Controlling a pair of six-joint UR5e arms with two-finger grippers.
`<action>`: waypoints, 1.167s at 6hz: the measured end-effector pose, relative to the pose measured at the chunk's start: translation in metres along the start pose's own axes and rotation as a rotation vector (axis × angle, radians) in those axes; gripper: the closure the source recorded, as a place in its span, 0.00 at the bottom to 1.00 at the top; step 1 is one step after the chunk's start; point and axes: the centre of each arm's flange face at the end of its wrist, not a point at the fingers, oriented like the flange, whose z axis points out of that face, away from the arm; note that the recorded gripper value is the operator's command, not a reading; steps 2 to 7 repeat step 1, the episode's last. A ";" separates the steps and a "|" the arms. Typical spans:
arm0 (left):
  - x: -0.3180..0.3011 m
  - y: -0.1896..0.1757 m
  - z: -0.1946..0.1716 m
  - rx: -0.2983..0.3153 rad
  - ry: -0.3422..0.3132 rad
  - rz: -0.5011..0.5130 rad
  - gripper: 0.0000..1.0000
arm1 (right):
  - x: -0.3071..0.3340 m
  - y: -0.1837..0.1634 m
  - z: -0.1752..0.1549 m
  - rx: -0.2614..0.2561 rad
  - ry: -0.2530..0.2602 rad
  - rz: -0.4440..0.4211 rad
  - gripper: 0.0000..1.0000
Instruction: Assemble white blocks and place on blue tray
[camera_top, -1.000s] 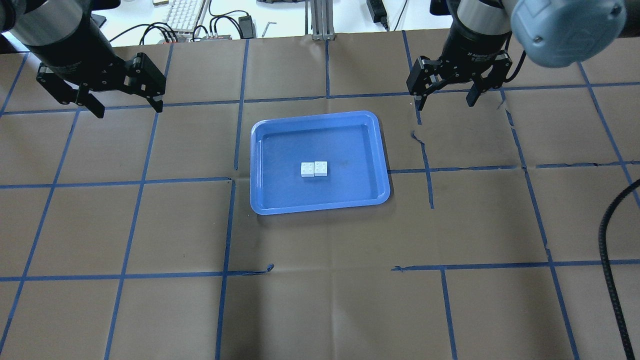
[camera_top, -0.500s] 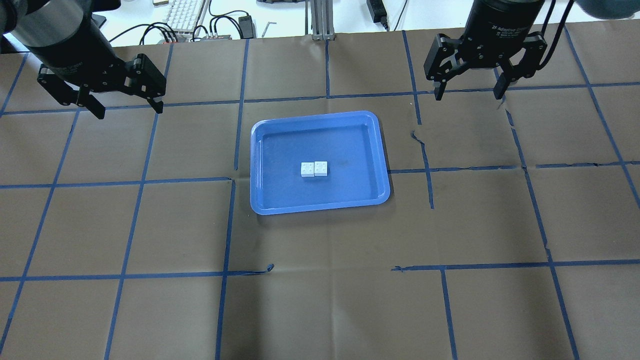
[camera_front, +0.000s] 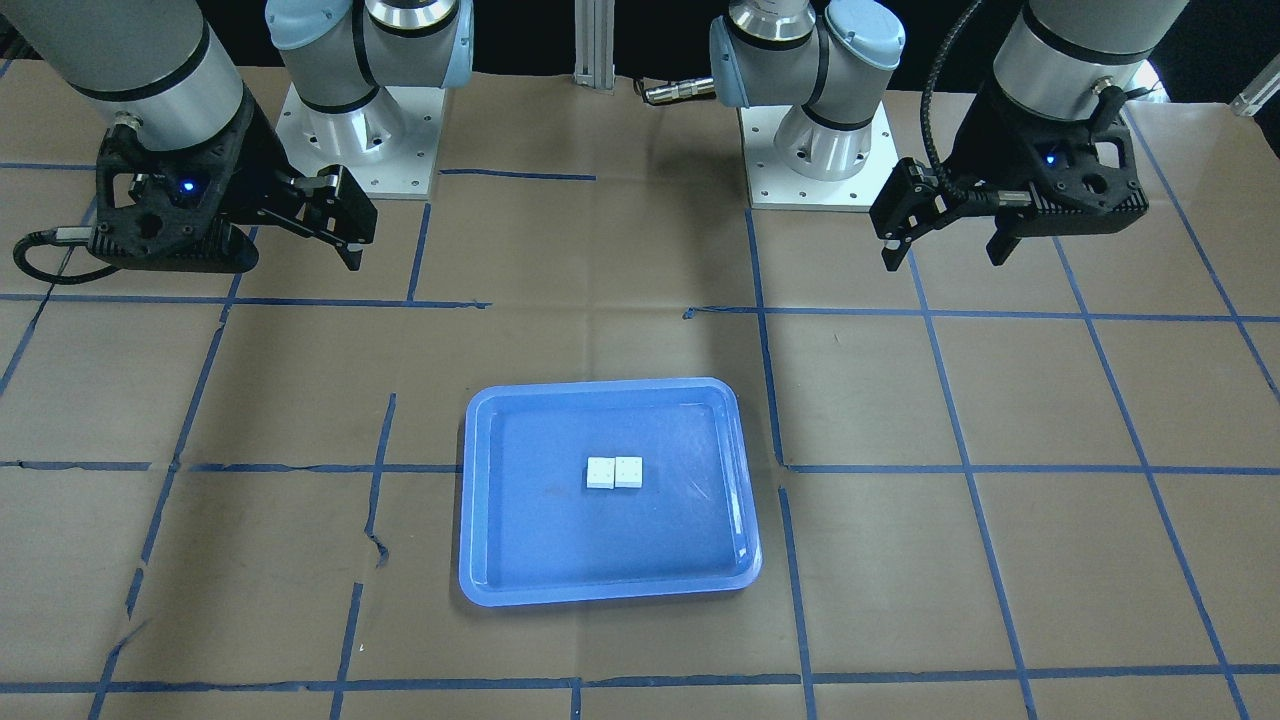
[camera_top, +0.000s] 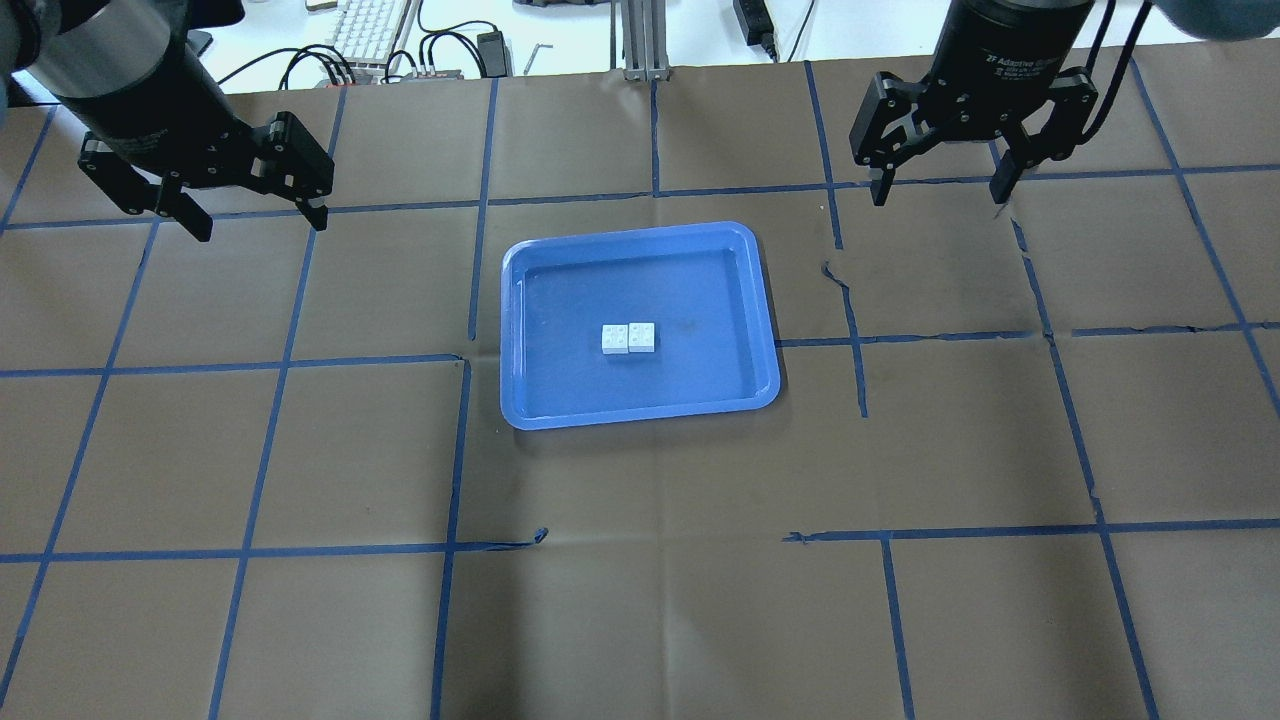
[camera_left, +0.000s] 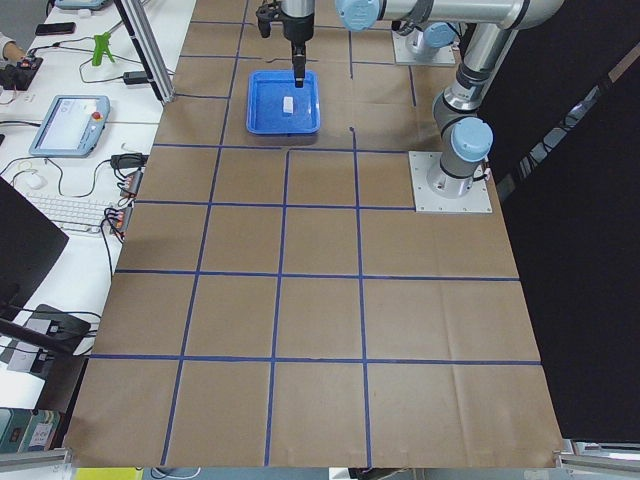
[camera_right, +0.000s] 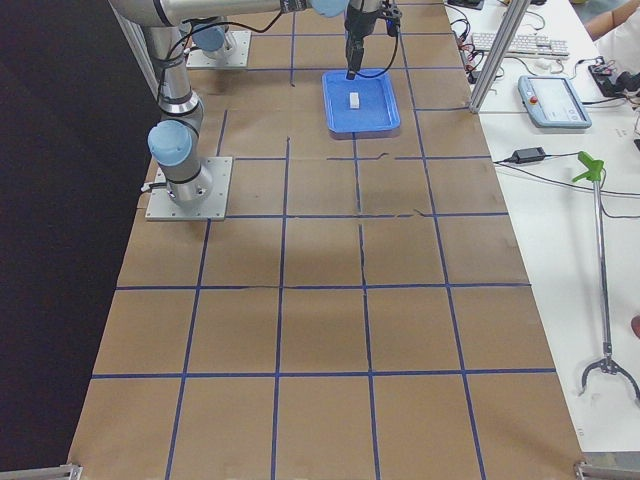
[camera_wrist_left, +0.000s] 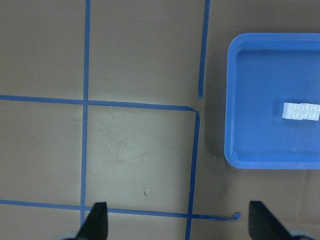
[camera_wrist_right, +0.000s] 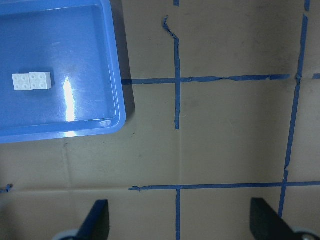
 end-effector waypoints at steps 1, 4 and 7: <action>0.000 0.000 0.000 -0.001 0.000 0.000 0.01 | 0.001 0.000 0.003 -0.004 0.001 0.002 0.00; 0.000 0.000 0.000 -0.001 0.000 0.000 0.01 | 0.001 0.000 0.003 -0.004 0.001 0.002 0.00; 0.000 0.000 0.000 -0.001 0.000 0.000 0.01 | 0.001 0.000 0.003 -0.004 0.001 0.002 0.00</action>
